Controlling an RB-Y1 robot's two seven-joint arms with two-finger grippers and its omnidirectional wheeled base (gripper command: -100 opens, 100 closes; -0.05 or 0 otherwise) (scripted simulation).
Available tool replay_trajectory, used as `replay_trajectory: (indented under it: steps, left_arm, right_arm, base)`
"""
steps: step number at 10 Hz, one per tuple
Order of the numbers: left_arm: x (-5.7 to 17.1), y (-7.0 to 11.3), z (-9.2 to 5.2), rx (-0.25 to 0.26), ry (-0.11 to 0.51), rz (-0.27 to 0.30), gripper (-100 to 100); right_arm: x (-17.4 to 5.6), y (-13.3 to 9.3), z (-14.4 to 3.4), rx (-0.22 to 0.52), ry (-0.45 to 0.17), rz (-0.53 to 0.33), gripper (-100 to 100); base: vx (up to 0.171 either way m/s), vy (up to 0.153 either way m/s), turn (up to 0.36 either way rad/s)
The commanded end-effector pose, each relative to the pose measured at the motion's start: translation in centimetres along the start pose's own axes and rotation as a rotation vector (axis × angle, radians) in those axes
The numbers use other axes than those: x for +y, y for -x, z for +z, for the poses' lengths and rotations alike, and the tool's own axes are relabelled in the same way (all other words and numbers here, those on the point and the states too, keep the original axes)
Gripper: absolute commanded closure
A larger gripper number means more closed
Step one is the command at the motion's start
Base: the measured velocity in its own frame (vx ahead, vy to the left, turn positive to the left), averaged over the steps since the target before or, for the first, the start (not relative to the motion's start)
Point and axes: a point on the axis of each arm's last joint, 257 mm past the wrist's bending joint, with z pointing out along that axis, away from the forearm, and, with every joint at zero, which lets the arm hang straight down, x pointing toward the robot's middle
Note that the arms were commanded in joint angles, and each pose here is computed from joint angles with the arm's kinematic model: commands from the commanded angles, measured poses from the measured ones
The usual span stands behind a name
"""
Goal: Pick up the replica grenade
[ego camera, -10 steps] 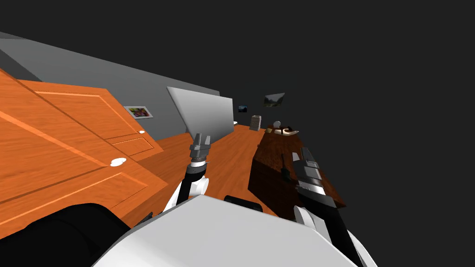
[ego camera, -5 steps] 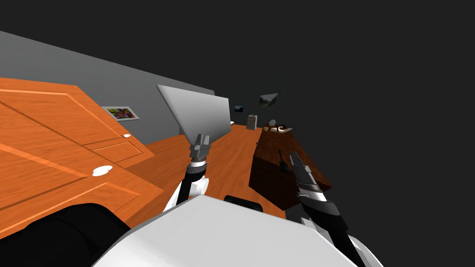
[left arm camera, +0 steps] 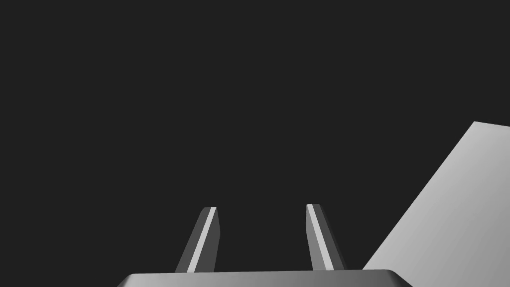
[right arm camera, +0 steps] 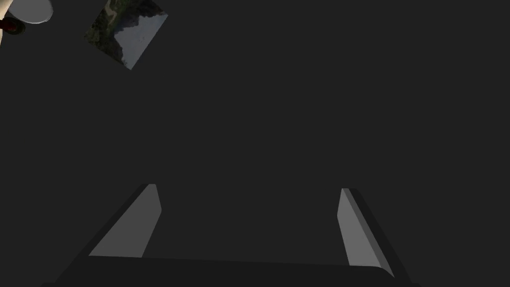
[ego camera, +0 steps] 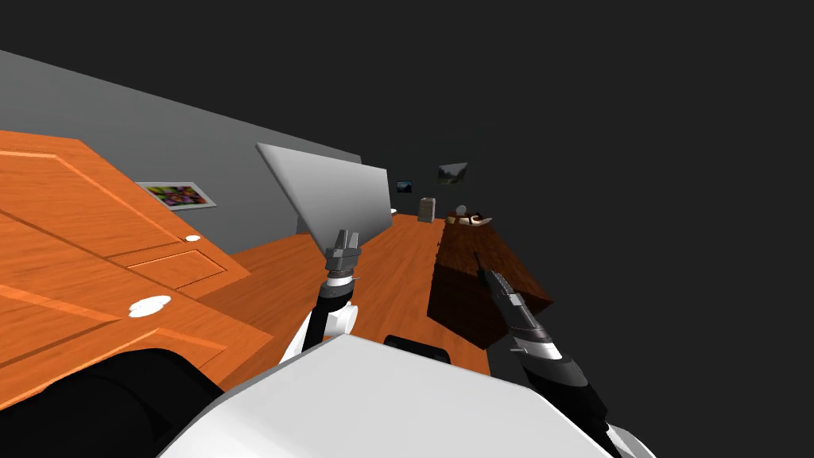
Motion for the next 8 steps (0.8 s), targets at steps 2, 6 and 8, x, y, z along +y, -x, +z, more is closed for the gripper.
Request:
replay_trajectory:
  steps: [2,6,8]
  left_arm:
    - [0.0,0.0,0.0,0.0,0.0,0.0,0]
    - [0.0,0.0,0.0,0.0,0.0,0.0,0]
    - [0.0,0.0,0.0,0.0,0.0,0.0,0]
  right_arm:
    - [0.0,-1.4,-1.0,0.058,0.012,-0.086,-100]
    - [-0.3,-4.0,-3.2,0.162,0.034,-0.226,-100]
    - [-1.0,-6.3,-5.7,0.262,0.055,-0.344,-100]
  base:
    - [-0.048,0.071,-0.095]
    - [-0.054,0.081,-0.104]
    - [-0.032,0.098,-0.139]
